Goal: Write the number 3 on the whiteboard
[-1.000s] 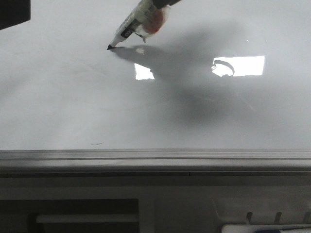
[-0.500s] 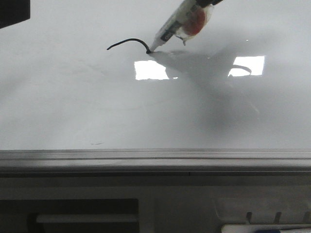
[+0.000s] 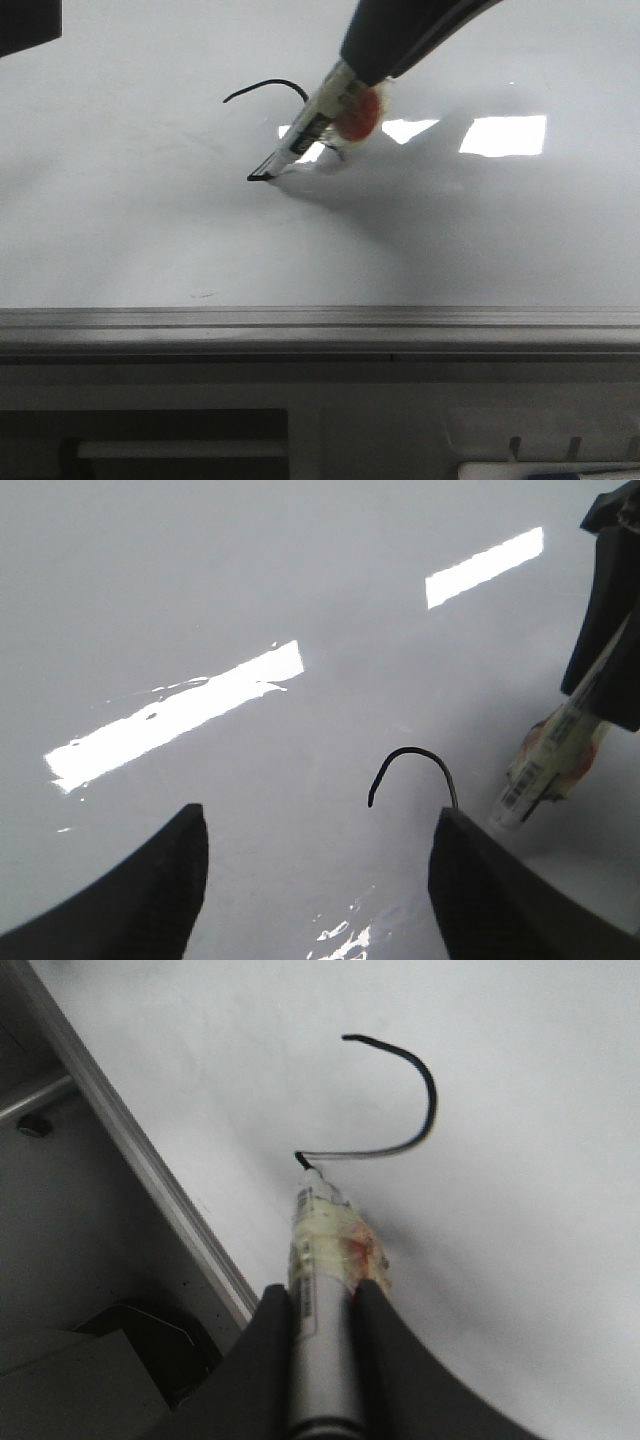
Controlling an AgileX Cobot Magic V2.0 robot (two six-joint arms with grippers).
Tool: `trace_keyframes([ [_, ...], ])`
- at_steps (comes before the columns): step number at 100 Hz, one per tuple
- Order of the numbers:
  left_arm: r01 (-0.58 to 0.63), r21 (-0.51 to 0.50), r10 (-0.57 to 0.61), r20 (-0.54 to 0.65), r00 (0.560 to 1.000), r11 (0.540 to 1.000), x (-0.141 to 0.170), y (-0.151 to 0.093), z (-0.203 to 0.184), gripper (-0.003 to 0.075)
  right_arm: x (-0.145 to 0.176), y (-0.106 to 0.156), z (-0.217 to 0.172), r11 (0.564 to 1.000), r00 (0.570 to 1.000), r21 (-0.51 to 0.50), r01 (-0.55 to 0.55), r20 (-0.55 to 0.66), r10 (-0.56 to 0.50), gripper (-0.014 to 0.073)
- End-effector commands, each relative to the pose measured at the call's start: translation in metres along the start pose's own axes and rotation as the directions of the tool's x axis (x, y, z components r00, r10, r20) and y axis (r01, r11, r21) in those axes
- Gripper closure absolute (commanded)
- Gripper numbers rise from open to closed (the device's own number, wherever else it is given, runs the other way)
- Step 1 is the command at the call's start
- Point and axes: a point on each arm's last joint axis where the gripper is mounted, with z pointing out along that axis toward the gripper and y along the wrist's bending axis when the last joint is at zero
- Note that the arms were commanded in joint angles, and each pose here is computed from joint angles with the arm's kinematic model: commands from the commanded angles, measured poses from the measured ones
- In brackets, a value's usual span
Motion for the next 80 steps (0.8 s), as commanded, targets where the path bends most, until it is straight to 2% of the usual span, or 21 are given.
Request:
trace_keyframes([
  [1, 0.006, -0.05, -0.002, 0.09, 0.996, 0.999, -0.014, 0.005, 0.001, 0.0282, -0.001, -0.01, -0.023, 0.994, 0.999, 0.1, 0.033, 0.024, -0.035, 0.0656],
  [16, 0.006, -0.05, -0.002, 0.09, 0.996, 0.999, -0.014, 0.005, 0.001, 0.0282, 0.008, -0.003, -0.021, 0.997, 0.998, 0.067, 0.035, -0.049, -0.032, 0.0656],
  [55, 0.006, -0.05, -0.002, 0.09, 0.996, 0.999, -0.014, 0.005, 0.001, 0.0282, -0.019, 0.026, 0.027, 0.994, 0.994, -0.025, 0.107, 0.003, -0.107, 0.0656],
  [70, 0.007, -0.042, -0.004, 0.08, 0.997, 0.999, -0.013, 0.005, 0.001, 0.0282, -0.023, 0.028, 0.015, 0.994, 0.993, -0.026, 0.11, 0.043, -0.109, 0.0656],
  [80, -0.016, 0.004, 0.016, 0.052, 0.999, 1.0, -0.011, 0.0, 0.001, 0.0283, -0.021, 0.034, -0.005, 0.992, 0.991, -0.044, 0.119, 0.059, -0.117, 0.0656],
])
